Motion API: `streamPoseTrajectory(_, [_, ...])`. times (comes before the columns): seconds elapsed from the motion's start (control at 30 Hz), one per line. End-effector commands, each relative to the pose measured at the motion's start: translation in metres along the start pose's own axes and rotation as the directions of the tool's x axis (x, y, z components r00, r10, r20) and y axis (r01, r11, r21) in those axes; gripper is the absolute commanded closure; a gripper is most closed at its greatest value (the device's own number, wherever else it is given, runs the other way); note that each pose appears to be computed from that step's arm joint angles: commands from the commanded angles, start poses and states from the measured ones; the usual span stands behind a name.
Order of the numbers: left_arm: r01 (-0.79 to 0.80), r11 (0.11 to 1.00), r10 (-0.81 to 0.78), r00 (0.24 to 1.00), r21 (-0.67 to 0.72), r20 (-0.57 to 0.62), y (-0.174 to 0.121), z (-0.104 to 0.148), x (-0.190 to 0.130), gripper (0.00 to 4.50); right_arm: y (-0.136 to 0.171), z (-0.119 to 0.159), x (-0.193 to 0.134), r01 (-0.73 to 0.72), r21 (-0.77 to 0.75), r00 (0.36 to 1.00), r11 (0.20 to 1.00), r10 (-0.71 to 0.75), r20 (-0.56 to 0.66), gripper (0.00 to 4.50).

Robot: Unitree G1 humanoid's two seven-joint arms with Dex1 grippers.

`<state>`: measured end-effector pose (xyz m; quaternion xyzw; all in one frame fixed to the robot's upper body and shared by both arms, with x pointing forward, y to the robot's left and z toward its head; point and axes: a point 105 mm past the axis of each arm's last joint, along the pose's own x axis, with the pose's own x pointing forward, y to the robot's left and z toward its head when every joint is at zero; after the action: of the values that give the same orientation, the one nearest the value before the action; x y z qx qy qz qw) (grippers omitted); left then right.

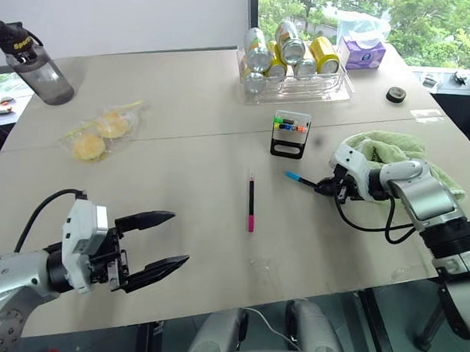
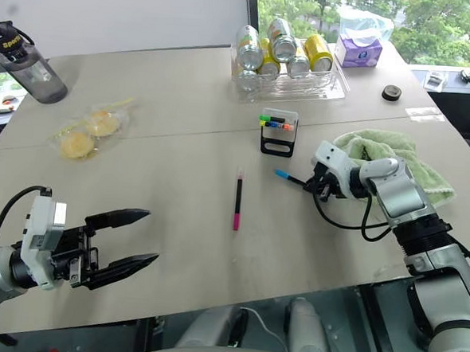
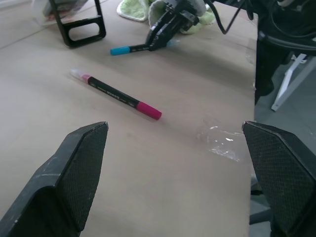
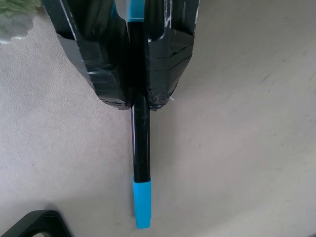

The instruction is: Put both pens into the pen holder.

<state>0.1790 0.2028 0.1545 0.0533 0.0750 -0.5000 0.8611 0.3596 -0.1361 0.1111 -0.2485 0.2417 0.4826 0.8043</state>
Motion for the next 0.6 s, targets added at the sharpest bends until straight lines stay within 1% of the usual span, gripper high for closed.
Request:
streamPoseTrajectory(0.03, [0.02, 1.0, -0.02, 1.0, 0.023, 0.014, 0.0, 0.008, 0.001, 0.0, 0.005, 0.01, -0.004, 0.003, -0.05, 0.999, 0.999, 0.0, 0.055, 4.44])
streamPoseTrajectory(0.1, [-0.006, 1.0, 0.006, 0.999, 0.008, 0.053, 0.007, 0.012, 0.005, 0.0, 0.016, 0.03, -0.006, -0.033, -0.066, 0.986, 0.997, 0.043, 0.16, 4.44])
streamPoseTrajectory(0.17, [-0.04, 0.999, 0.042, 0.993, -0.019, 0.106, 0.015, 0.019, 0.01, 0.0, 0.033, 0.044, -0.01, -0.093, -0.097, 0.964, 0.991, 0.114, 0.239, 4.44])
streamPoseTrajectory(0.23, [-0.041, 0.998, 0.05, 0.986, -0.055, 0.16, 0.019, 0.025, 0.016, 0.0, 0.048, 0.056, -0.014, -0.124, -0.14, 0.941, 0.982, 0.161, 0.298, 4.44])
streamPoseTrajectory(0.3, [-0.034, 0.997, 0.048, 0.981, -0.074, 0.187, 0.02, 0.028, 0.021, 0.0, 0.06, 0.076, -0.02, -0.121, -0.2, 0.895, 0.972, 0.194, 0.401, 4.44])
streamPoseTrajectory(0.4, [-0.028, 0.997, 0.041, 0.981, -0.068, 0.188, 0.022, 0.028, 0.026, 0.0, 0.069, 0.11, -0.033, -0.052, -0.271, 0.787, 0.961, 0.206, 0.581, 4.44])
streamPoseTrajectory(0.43, [-0.029, 0.998, 0.04, 0.981, -0.063, 0.191, 0.023, 0.029, 0.028, 0.0, 0.071, 0.116, -0.035, -0.035, -0.295, 0.769, 0.955, 0.214, 0.602, 4.44])
streamPoseTrajectory(0.53, [-0.027, 0.998, 0.04, 0.972, -0.057, 0.23, 0.028, 0.037, 0.032, 0.0, 0.078, 0.118, -0.031, 0.015, -0.399, 0.791, 0.917, 0.234, 0.566, 4.44])
streamPoseTrajectory(0.6, [-0.029, 0.997, 0.048, 0.959, -0.073, 0.28, 0.031, 0.046, 0.034, 0.0, 0.082, 0.12, -0.029, 0.039, -0.447, 0.788, 0.893, 0.247, 0.563, 4.44])
